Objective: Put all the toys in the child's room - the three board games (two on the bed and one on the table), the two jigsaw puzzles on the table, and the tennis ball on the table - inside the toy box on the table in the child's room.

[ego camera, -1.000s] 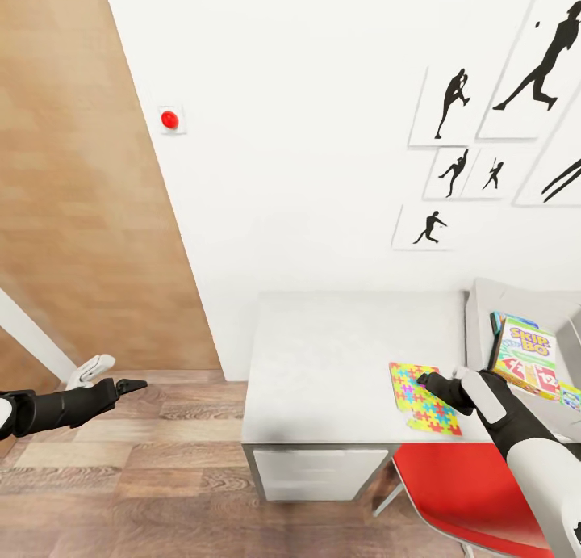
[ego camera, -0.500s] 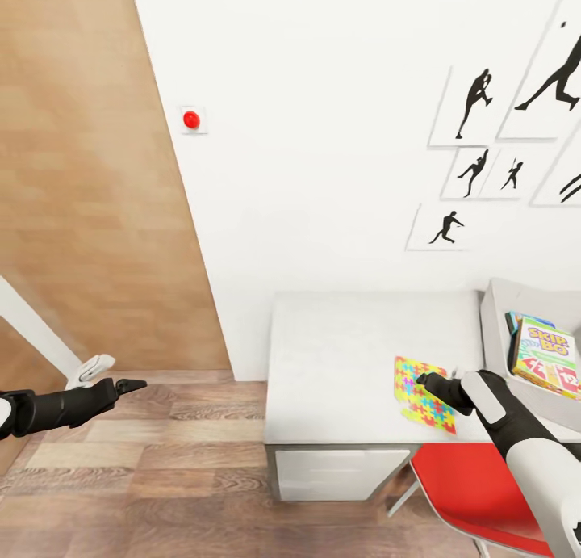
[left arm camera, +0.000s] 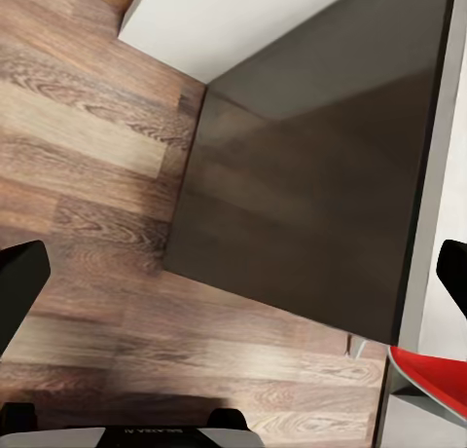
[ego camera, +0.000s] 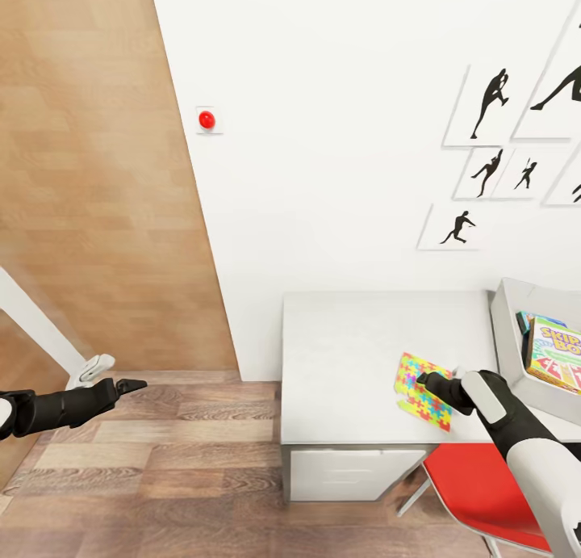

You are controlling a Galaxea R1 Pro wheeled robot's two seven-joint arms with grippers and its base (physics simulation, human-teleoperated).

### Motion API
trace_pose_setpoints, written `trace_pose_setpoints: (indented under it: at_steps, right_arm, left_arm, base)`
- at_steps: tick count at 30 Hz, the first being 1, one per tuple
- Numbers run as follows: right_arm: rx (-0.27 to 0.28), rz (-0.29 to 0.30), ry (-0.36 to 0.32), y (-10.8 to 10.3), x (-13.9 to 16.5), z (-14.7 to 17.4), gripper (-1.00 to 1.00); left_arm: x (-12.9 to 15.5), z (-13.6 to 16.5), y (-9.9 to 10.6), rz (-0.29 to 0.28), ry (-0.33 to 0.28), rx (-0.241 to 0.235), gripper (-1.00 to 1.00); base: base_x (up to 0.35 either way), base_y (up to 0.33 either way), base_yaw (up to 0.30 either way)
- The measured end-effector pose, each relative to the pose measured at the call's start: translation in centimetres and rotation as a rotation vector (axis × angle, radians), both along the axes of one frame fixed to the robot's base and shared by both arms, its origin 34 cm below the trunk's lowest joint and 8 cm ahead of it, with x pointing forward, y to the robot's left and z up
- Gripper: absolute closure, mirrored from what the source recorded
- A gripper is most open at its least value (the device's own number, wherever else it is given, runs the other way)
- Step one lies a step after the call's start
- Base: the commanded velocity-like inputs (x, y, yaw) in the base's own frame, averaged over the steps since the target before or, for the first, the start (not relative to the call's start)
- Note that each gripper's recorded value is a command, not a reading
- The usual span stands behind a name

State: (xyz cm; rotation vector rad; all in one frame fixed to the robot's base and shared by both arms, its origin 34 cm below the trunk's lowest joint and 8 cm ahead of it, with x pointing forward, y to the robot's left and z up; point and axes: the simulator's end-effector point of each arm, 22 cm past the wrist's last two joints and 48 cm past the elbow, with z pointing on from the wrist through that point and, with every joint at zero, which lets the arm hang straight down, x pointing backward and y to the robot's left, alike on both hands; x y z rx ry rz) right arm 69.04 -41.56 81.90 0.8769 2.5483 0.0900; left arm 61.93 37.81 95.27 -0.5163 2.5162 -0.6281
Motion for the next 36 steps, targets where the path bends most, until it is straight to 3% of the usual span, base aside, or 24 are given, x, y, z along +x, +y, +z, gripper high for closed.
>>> trace_pose_setpoints:
  at_steps: [8, 16, 36]
  right_arm:
    - [-0.007, -0.001, -0.012, -0.26, 0.49, 0.53, -1.0]
    - [-0.051, 0.018, -0.009, -0.84, 0.73, 0.88, -1.0]
    - [-0.057, 0.021, -0.007, -0.96, 0.67, 0.82, -1.0]
  left_arm:
    - [-0.04, -0.06, -0.1, -0.002, 0.001, 0.0, -1.0]
    - [-0.08, -0.08, -0.17, -0.004, 0.002, 0.0, -1.0]
    - [-0.12, -0.22, -0.38, -0.008, 0.005, -0.001, -1.0]
  base:
    - [0.0, 0.006, 0.0]
    - [0.069, 0.0, 0.0]
    - [0.077, 0.0, 0.0]
